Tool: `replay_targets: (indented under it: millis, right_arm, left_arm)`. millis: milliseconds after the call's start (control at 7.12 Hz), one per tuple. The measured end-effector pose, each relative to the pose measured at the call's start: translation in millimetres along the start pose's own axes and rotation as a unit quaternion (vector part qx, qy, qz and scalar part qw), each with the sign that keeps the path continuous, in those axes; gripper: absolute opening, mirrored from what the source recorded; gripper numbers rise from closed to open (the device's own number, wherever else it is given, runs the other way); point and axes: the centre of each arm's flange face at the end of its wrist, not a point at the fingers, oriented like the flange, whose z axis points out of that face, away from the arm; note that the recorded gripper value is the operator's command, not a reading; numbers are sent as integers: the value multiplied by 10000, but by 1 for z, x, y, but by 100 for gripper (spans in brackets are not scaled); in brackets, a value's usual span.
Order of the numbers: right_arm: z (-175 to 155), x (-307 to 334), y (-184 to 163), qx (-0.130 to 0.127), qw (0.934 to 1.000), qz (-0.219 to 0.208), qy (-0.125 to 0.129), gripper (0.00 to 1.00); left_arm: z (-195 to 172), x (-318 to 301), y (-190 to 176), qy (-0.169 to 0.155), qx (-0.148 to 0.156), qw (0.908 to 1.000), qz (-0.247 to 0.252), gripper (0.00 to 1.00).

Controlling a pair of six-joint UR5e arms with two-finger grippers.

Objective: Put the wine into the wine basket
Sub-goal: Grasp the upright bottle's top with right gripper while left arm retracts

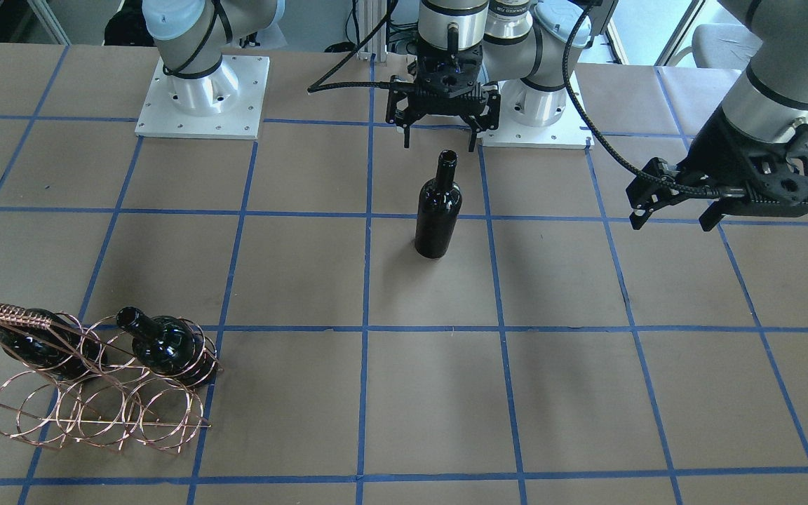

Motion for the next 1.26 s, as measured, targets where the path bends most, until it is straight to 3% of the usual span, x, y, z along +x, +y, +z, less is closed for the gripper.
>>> replay_targets:
  millis: [421,561,702,1123,1263]
  right_arm:
    - [30,-15,6,-152,9997,-58,165,84]
    - [37,-15,8,-218,9996,-56,180,66]
    - [42,-16,9,-270,9995,-61,171,39]
    - [45,-18,8,-272,9995,-82,134,13]
    - [44,-18,7,-245,9996,-85,132,12]
  left_arm:
    - [-5,-8,6,-29,-24,9988,478,100]
    - [-4,-11,6,-31,-24,9988,480,100]
    - [-3,-15,6,-23,-18,9990,445,100]
    - [1,-20,6,42,-39,9992,395,100]
    - [2,-20,7,54,-54,9992,395,100]
